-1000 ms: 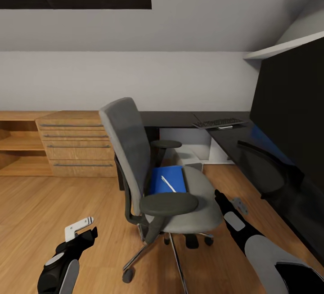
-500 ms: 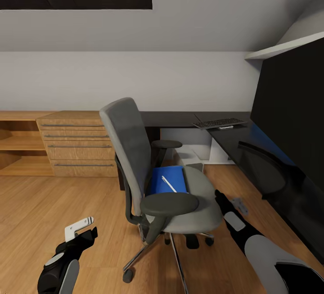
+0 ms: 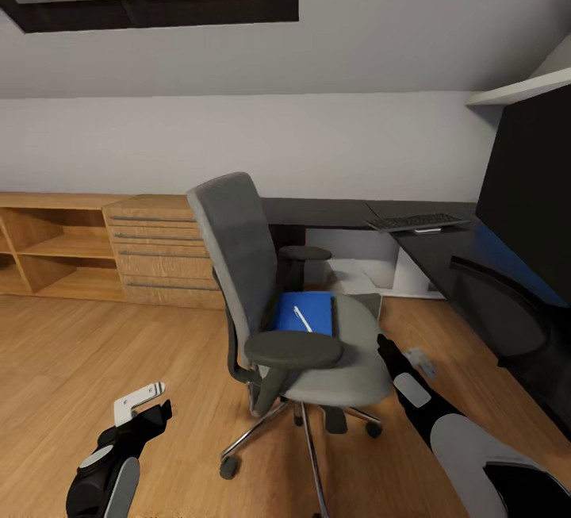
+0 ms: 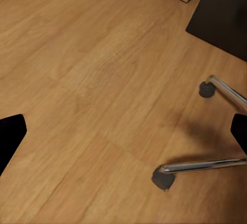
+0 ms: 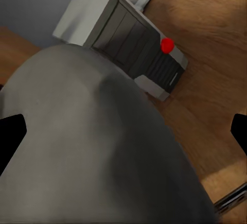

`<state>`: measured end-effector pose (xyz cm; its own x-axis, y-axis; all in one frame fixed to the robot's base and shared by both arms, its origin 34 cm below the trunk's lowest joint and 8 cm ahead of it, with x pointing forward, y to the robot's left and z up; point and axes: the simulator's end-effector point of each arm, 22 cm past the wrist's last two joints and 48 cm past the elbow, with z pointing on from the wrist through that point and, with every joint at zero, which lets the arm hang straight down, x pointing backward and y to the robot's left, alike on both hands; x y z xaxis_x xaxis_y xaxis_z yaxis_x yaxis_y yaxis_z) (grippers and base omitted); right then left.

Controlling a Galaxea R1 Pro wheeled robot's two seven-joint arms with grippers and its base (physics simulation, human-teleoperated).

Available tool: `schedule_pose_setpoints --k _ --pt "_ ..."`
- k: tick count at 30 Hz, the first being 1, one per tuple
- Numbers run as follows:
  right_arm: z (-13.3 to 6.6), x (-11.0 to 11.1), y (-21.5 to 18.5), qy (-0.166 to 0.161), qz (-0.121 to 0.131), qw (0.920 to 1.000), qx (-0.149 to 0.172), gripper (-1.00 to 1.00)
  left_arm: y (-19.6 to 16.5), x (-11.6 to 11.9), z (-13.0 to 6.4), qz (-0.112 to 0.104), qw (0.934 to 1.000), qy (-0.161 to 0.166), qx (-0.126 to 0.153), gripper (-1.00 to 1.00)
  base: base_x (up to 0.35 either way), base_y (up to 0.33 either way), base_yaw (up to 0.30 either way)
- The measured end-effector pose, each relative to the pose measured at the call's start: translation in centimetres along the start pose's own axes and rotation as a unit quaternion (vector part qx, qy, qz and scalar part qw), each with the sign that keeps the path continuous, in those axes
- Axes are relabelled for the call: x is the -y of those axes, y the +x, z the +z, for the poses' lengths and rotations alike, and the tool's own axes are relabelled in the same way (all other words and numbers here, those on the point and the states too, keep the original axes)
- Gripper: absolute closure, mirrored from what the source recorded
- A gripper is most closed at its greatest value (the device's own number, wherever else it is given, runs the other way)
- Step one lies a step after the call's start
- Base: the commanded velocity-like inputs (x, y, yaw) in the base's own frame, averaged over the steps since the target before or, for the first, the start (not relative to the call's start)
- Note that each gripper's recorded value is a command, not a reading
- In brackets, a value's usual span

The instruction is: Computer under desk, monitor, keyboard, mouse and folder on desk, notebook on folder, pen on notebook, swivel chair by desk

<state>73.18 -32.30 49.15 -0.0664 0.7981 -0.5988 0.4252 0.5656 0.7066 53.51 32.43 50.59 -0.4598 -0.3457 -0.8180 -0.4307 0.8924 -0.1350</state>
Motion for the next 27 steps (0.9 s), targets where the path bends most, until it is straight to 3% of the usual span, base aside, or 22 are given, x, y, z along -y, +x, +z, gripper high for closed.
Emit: schedule_pose_setpoints --k 5,15,27 --pt "0.01 0.05 -0.16 0.000 0.000 1.0000 0.001 -1.00 -0.03 -0.02 -0.01 0.000 1.0000 0.000 0.000 -1.00 0.000 0.000 0.015" --pt "0.02 0.12 -0.32 0.001 0.001 1.0000 0.002 -1.00 -0.02 -0.05 0.00 0.001 1.0000 -0.001 0.000 -1.00 0.000 0.000 -0.159" --pt "0.03 0.11 -0.34 0.001 0.000 1.0000 0.003 -1.00 0.32 -0.16 0.13 0.002 1.0000 -0.002 -0.004 -1.00 0.000 0.000 -0.019"
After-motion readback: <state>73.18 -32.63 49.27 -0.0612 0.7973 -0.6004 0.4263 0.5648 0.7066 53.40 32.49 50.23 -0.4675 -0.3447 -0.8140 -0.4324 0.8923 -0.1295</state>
